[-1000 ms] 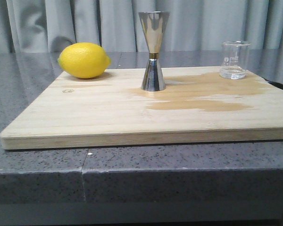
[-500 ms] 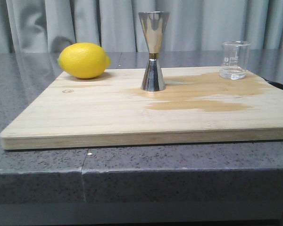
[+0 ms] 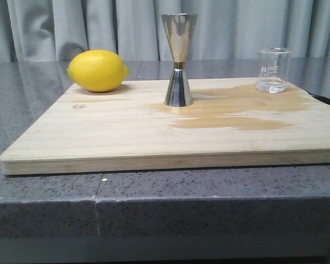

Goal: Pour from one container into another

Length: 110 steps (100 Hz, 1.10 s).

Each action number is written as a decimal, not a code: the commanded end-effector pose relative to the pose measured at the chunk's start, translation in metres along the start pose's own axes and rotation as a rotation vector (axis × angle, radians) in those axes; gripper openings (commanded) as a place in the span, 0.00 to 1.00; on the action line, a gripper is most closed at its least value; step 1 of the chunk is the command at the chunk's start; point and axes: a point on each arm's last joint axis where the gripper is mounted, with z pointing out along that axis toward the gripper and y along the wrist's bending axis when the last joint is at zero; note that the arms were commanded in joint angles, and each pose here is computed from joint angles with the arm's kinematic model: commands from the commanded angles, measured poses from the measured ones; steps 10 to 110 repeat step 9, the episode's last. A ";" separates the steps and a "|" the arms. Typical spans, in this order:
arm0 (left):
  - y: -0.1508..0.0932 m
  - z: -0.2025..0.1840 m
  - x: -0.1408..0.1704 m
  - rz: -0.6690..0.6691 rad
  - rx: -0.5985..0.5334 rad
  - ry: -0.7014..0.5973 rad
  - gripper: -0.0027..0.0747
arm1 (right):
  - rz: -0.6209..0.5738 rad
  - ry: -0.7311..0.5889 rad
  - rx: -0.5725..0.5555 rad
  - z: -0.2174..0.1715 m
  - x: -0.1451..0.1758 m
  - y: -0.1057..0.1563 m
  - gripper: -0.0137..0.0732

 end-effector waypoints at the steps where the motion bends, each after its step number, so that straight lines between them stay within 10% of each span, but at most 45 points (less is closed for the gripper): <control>1: 0.000 -0.001 0.003 -0.009 0.001 -0.069 0.01 | -0.011 -0.079 -0.019 -0.001 0.000 0.001 0.07; 110: 0.000 -0.001 0.003 -0.009 0.001 -0.069 0.01 | -0.011 -0.079 -0.019 -0.001 0.000 0.001 0.07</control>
